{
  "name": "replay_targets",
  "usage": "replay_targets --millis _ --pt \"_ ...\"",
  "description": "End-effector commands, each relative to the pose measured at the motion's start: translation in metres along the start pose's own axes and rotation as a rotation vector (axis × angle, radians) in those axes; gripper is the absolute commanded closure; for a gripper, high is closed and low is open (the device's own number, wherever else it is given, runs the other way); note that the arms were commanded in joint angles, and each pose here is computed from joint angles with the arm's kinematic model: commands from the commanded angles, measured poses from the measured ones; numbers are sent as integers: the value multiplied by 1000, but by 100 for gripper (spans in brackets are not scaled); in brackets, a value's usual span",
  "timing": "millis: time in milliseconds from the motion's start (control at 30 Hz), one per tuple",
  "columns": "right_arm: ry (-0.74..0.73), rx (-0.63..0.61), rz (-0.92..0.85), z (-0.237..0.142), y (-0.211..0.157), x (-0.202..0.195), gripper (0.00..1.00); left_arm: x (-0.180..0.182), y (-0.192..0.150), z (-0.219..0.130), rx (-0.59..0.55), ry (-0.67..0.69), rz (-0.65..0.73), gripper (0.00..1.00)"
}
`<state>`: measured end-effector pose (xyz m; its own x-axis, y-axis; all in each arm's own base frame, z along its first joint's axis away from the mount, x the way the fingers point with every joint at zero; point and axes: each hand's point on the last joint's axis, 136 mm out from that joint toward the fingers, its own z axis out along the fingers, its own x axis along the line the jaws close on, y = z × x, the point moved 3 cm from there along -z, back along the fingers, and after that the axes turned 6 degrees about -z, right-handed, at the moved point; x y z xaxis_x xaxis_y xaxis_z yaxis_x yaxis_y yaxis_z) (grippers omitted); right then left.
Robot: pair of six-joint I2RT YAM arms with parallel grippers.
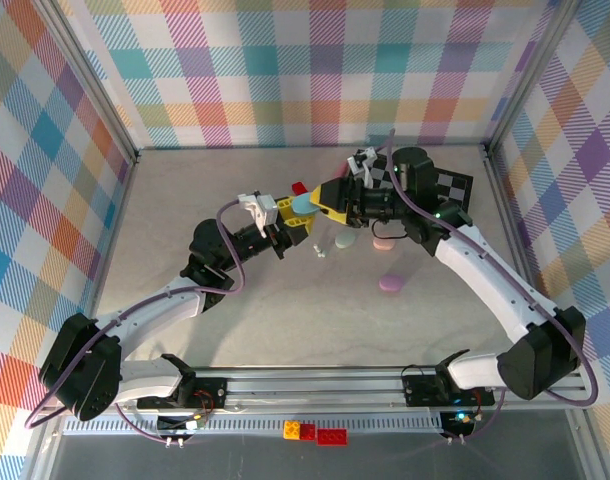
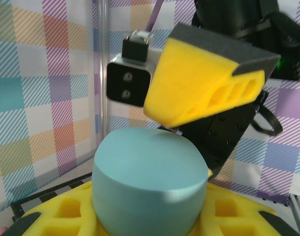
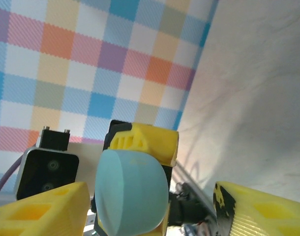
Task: Insert the wireless bluetooth earbuds into the charging case
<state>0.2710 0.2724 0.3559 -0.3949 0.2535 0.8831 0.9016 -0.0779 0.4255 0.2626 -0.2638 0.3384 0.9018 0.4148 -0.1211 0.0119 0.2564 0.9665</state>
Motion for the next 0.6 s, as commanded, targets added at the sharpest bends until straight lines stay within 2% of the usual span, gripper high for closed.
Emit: replay_targets --millis 0,333,400,500,533,567 --pt "182 53 33 4 -1 25 40 -11 15 1 -58 -54 20 71" --pt "224 39 62 8 3 22 86 -7 3 1 -17 -29 27 69" --pt "201 21 45 6 2 21 89 -5 1 1 -15 -21 28 52" --pt "160 -24 0 1 2 17 90 -3 2 -1 -27 -4 35 21" --pt "140 -41 -15 -1 3 15 90 -3 1 -1 -21 2 39 7" --pt "114 -61 -28 -4 3 12 90 -3 -1 -3 -12 8 42 0"
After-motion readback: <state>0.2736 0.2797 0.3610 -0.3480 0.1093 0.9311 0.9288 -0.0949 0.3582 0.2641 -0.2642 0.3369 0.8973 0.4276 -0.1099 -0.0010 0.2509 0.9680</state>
